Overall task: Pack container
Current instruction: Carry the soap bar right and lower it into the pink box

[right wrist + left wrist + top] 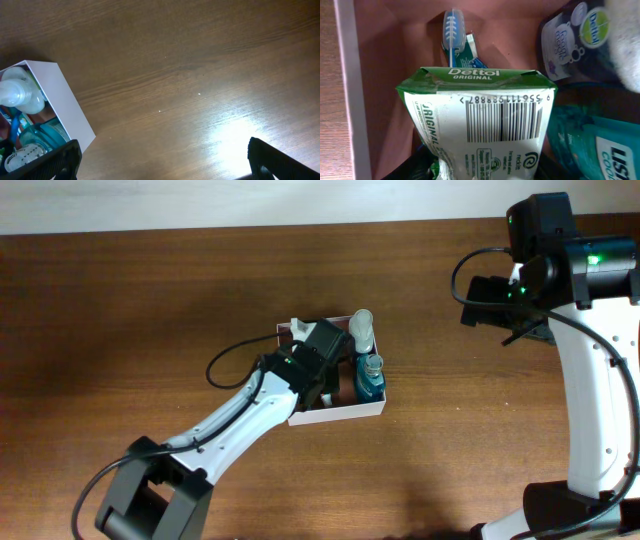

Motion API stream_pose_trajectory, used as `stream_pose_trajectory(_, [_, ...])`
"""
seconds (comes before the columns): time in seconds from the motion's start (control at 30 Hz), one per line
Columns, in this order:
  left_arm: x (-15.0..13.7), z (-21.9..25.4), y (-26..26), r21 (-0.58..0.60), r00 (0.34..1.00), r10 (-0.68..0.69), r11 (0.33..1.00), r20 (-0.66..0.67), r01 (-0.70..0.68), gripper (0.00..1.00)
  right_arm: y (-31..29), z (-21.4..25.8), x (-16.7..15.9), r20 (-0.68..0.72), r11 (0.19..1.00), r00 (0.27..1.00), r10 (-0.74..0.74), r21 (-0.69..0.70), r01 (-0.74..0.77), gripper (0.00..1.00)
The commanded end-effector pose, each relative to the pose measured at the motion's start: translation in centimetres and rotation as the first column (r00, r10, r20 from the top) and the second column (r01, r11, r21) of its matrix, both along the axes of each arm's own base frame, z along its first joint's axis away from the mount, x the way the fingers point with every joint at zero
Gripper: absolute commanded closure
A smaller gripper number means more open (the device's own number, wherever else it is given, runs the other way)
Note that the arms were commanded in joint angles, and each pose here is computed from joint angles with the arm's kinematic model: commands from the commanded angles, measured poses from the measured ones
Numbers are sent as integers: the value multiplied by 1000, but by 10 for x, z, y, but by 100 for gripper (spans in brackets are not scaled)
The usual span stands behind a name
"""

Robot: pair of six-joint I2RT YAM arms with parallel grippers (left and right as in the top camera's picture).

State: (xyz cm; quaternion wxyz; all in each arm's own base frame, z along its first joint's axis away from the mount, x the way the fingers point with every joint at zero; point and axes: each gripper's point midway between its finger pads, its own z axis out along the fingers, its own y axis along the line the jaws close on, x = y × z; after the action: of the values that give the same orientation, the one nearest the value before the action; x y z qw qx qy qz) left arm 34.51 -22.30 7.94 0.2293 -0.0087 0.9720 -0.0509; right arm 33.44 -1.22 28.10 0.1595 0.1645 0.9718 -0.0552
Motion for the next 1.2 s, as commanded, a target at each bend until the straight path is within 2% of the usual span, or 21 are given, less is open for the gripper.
stream_pose_trajectory(0.0, [4, -4, -6, -3, 1000, 7, 1000, -4, -7, 72, -4, 3, 1, 10, 1000, 1000, -8, -15, 8, 2])
stream_pose_trajectory(0.37, [3, -20, -4, 21, 999, 8, 1000, -34, -7, 71, -4, 3, 1, 10, 1000, 1000, -8, -15, 8, 2])
stream_pose_trajectory(0.47, [3, -19, -4, 21, 999, 8, 1000, -35, -7, 56, -4, 3, 1, 10, 1000, 1000, -8, -15, 8, 2])
stream_pose_trajectory(0.6, [5, -13, -4, 17, 1000, 3, 1000, -22, -3, 54, -4, 3, 1, 10, 1000, 1000, -8, -15, 8, 2])
stream_pose_trajectory(0.77, [17, 19, -4, -9, 1000, 2, 1000, 31, -2, 50, -4, 3, 1, 10, 1000, 1000, -8, -15, 8, 2])
stream_pose_trajectory(0.83, [18, 31, -4, -20, 999, 4, 1000, 49, -3, 36, -4, 3, 1, 10, 1000, 1000, -8, -15, 8, 2])
stream_pose_trajectory(0.87, [18, 36, -3, -22, 998, 4, 1000, 55, -3, 34, -4, 3, 1, 10, 1000, 1000, -8, -15, 8, 2])
stream_pose_trajectory(0.93, [16, 41, -2, -17, 998, -5, 1000, 57, 6, 34, -4, 3, 1, 10, 1000, 1000, -8, -15, 8, 2])
stream_pose_trajectory(1.03, [13, 42, 1, 0, 998, -20, 1000, 54, 20, 45, -4, 3, 1, 10, 1000, 1000, -8, -15, 8, 2])
stream_pose_trajectory(1.17, [11, 41, 3, 7, 999, -21, 1000, 43, 20, 46, -4, 3, 1, 10, 1000, 1000, -8, -15, 8, 2])
